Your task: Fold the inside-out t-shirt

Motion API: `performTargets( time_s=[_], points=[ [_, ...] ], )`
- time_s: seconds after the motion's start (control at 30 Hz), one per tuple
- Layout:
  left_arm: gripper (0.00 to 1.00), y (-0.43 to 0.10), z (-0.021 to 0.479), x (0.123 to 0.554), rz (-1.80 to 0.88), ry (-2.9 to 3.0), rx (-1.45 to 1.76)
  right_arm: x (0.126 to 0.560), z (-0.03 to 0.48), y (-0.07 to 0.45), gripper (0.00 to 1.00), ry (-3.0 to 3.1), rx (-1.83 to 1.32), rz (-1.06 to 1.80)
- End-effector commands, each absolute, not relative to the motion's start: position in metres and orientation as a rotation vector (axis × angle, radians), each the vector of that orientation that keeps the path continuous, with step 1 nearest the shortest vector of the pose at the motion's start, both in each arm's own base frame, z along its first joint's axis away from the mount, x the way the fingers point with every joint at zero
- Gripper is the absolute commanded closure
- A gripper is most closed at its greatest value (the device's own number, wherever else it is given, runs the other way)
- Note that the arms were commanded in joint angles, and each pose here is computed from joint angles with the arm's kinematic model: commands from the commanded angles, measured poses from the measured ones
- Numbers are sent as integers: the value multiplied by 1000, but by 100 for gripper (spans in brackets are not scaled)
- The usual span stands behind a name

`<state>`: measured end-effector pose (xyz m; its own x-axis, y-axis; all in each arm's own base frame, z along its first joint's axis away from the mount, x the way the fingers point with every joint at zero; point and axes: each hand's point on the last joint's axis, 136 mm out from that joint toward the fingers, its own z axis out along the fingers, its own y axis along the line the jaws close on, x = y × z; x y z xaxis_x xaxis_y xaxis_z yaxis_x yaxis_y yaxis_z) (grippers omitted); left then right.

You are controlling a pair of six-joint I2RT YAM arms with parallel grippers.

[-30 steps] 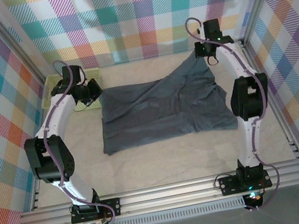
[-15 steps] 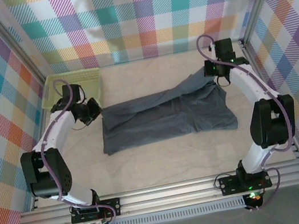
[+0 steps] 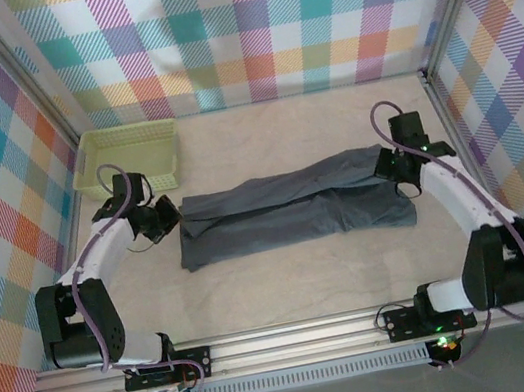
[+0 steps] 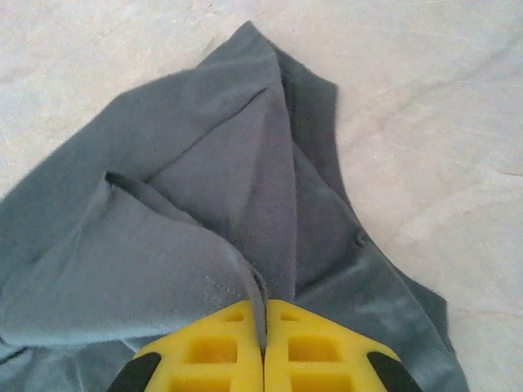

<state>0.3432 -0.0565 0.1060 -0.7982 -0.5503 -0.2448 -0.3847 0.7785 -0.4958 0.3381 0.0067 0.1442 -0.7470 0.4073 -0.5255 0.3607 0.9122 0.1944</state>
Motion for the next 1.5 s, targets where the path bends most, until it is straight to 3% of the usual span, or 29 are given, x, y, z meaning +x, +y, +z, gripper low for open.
performTargets(
  time_s=[0.0, 0.2, 0.57, 0.63, 0.73, 0.83, 0.93, 1.07, 1.23, 1.47],
  points=[
    [100, -54, 131, 350, -638, 2515, -676, 319, 158, -8, 100, 2428, 660, 54],
    [100, -46, 136, 340, -572, 2496, -683, 292, 137, -10, 100, 2460, 718, 48],
    [99, -45, 51, 295, -511, 2700, -780, 284, 85, -16, 95, 2567, 820, -13],
    [89, -42, 47, 292, -481, 2728, -792, 285, 86, -18, 83, 2568, 836, -27],
    [73, -30, 56, 292, -376, 2732, -812, 285, 93, -21, 49, 2565, 849, -57],
    [61, -19, 86, 295, -260, 2675, -797, 284, 109, -26, 32, 2541, 824, -89],
    [55, -27, 121, 303, -216, 2605, -719, 296, 127, -15, 26, 2508, 731, 1],
    [53, -75, 137, 324, -330, 2583, -558, 320, 130, 20, 26, 2549, 605, 175],
    [53, -117, 102, 349, -421, 2667, -484, 349, 91, 37, 25, 2695, 624, 204],
    [50, -92, 34, 346, -296, 2791, -577, 351, 31, 3, 22, 2804, 841, 110]
  ],
)
